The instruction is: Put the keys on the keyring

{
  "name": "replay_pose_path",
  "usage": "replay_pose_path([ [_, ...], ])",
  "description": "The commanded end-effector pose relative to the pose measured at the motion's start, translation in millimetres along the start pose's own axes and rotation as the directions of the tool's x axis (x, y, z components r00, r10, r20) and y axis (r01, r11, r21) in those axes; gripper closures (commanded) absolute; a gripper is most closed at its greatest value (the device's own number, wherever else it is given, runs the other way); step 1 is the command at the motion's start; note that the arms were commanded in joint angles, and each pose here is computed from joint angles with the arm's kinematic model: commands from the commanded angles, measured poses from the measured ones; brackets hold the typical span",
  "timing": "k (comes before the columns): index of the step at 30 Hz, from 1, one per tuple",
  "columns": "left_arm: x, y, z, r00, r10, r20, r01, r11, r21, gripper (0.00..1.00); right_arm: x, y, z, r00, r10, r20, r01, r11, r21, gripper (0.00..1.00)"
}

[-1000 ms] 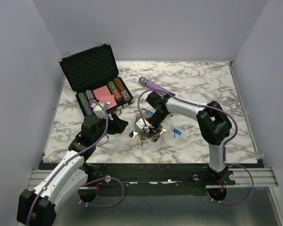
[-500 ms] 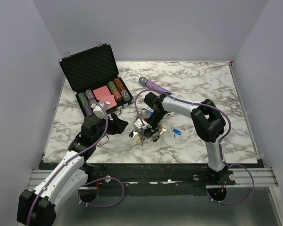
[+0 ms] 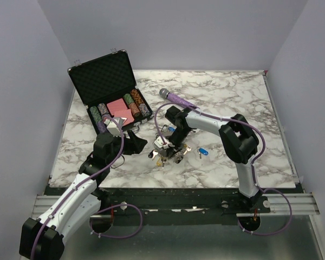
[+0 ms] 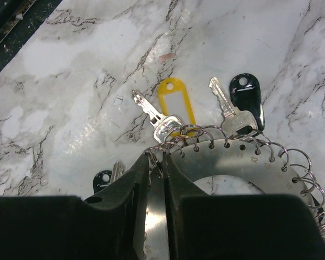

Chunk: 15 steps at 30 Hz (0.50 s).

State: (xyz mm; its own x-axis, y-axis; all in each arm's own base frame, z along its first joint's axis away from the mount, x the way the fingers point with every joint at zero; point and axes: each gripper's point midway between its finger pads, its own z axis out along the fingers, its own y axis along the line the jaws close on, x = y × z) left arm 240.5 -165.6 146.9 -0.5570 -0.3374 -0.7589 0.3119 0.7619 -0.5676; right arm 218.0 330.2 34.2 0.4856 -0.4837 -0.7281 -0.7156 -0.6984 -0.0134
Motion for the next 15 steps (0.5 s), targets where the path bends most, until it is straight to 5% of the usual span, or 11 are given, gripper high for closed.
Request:
replay_pose_path([
  [1, 0.4, 2.5, 0.8, 1.0, -0.008, 0.01, 0.008, 1.0, -0.007, 0.24, 5.0, 1.4, 5.8, 1.0, -0.001, -0.012, 0.0, 1.0, -0.029, 0.77],
  [15, 1.4, 1.1, 0.4, 1.0, -0.009, 0.007, 0.009, 1.0, 0.002, 0.24, 11.3, -0.1, 8.2, 1.0, 0.007, -0.029, -0.007, 1.0, -0.022, 0.82],
])
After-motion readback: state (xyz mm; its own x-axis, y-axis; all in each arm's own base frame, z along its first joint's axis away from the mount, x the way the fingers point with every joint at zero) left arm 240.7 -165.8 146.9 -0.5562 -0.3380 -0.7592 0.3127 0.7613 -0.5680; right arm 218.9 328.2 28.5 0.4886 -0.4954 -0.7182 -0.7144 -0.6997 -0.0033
